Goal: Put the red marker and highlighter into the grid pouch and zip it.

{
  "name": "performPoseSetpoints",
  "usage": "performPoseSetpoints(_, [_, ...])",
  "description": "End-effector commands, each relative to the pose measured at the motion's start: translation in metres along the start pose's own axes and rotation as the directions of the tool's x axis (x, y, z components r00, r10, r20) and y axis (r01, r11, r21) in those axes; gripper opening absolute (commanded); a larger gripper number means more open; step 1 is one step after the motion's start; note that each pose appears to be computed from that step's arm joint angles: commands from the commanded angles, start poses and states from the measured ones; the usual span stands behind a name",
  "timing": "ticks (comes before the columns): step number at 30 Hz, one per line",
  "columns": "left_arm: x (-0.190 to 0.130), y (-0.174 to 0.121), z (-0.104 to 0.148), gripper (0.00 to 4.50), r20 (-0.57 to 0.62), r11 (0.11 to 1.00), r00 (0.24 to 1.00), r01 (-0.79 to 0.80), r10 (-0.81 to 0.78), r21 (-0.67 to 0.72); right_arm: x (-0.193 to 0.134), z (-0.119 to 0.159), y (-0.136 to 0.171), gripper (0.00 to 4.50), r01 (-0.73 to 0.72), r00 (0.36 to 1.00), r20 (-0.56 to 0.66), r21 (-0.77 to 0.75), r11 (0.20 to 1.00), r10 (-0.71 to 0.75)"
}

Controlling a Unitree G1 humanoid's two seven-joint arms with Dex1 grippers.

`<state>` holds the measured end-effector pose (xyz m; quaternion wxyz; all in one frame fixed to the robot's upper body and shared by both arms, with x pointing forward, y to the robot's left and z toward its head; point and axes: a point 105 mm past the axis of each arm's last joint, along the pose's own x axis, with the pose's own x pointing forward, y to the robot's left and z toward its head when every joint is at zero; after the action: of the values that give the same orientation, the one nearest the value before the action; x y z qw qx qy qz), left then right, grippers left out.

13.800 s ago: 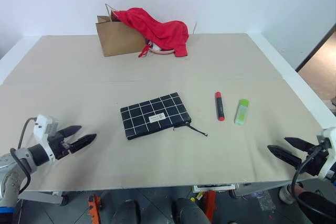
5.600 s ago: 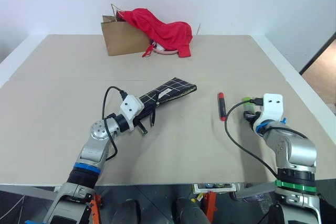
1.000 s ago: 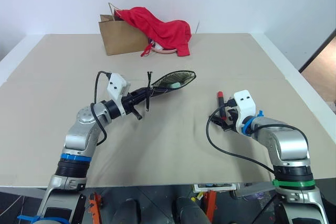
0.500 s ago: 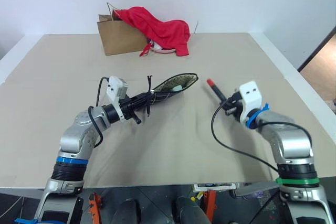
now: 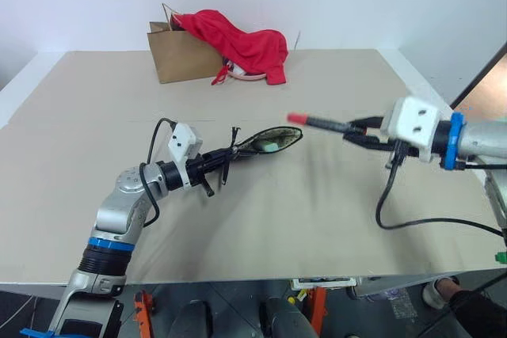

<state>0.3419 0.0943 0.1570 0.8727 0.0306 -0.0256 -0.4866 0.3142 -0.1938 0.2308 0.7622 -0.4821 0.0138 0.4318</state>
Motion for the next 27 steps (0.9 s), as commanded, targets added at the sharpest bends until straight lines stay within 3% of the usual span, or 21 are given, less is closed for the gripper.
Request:
performPoseSetpoints(1, [0.0, -0.003, 0.008, 0.0, 0.028, 1.0, 1.0, 0.012, -0.013, 0.029, 0.003, 0.002, 0.01, 0.61, -0.065, 0.998, -0.032, -0.085, 0.994, 0.063])
performPoseSetpoints(8, [0.001, -0.008, 0.009, 0.0, 0.036, 0.999, 0.999, 0.025, -0.026, 0.03, 0.019, -0.014, 0.002, 0.61, -0.051, 0.997, -0.067, -0.107, 0.993, 0.044])
performPoseSetpoints(18, [-0.003, -0.006, 0.004, 0.0, 0.028, 0.999, 0.999, 0.016, -0.017, 0.03, -0.01, -0.007, -0.033, 0.61, 0.04, 0.998, -0.047, -0.087, 0.995, -0.044])
performPoseSetpoints(27, [-0.003, -0.005, 0.005, 0.0, 0.035, 0.999, 0.999, 0.018, -0.019, 0.029, 0.009, -0.018, -0.014, 0.61, -0.043, 0.995, -0.092, -0.132, 0.99, 0.031])
